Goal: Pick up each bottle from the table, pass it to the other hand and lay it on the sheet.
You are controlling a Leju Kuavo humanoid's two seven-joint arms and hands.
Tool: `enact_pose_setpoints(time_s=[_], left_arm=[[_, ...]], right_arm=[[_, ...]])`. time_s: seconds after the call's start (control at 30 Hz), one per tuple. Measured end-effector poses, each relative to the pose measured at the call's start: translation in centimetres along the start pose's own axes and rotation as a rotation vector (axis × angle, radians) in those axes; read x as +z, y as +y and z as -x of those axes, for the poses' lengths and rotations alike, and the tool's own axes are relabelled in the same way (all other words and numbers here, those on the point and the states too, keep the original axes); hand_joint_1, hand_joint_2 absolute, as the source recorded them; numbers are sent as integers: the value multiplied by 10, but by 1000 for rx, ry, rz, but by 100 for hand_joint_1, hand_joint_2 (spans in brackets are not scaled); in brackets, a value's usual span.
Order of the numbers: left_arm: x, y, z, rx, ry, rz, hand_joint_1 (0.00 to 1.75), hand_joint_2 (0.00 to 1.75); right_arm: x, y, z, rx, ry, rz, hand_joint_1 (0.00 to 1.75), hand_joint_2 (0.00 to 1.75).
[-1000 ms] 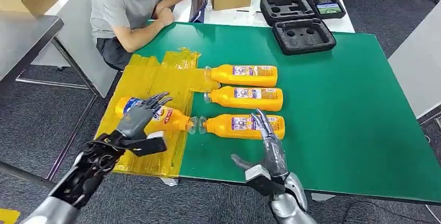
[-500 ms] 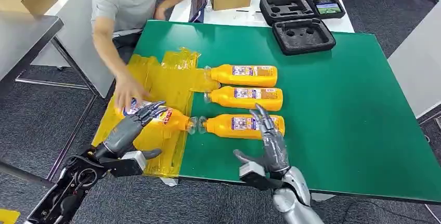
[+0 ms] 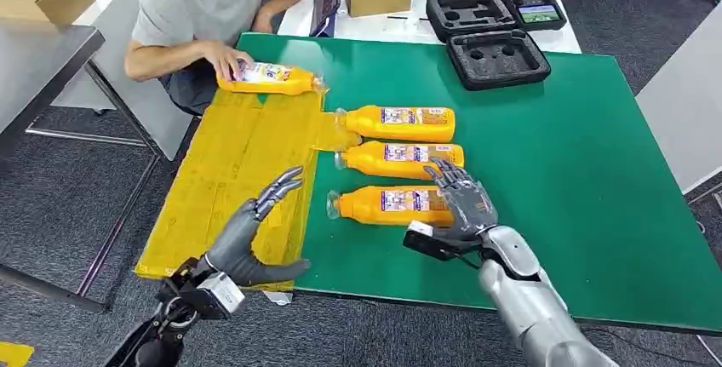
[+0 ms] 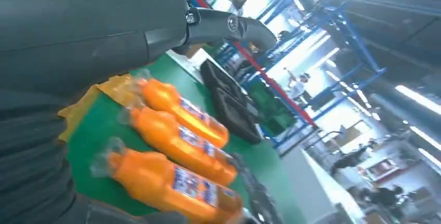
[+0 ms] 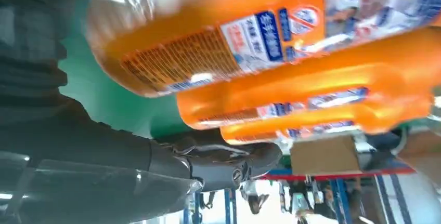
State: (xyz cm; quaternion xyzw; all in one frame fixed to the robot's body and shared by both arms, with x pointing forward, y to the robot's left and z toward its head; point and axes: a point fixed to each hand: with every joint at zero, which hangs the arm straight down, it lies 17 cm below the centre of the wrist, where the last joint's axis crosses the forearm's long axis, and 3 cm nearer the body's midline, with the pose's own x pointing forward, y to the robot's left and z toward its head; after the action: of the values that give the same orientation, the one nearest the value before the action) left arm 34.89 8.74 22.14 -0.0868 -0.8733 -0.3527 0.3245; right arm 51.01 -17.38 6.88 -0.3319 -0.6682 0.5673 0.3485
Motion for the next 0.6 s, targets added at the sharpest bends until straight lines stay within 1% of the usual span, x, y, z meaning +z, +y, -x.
enact_pose_setpoints(time_s=[0.23,0.47,0.6], left_arm=[[-6,-17,-9,16,-21,24,0,175],[-7,-26,-12,30,-28,50,0,175],[-7,-28,-13,30,-31,58,0,175]], right_arm=[[-2,6,11,3,2,-38,0,175],[1,20,7,-58,-15,-99,0,175],[2,24,5,-71,-16,-112,0,175]])
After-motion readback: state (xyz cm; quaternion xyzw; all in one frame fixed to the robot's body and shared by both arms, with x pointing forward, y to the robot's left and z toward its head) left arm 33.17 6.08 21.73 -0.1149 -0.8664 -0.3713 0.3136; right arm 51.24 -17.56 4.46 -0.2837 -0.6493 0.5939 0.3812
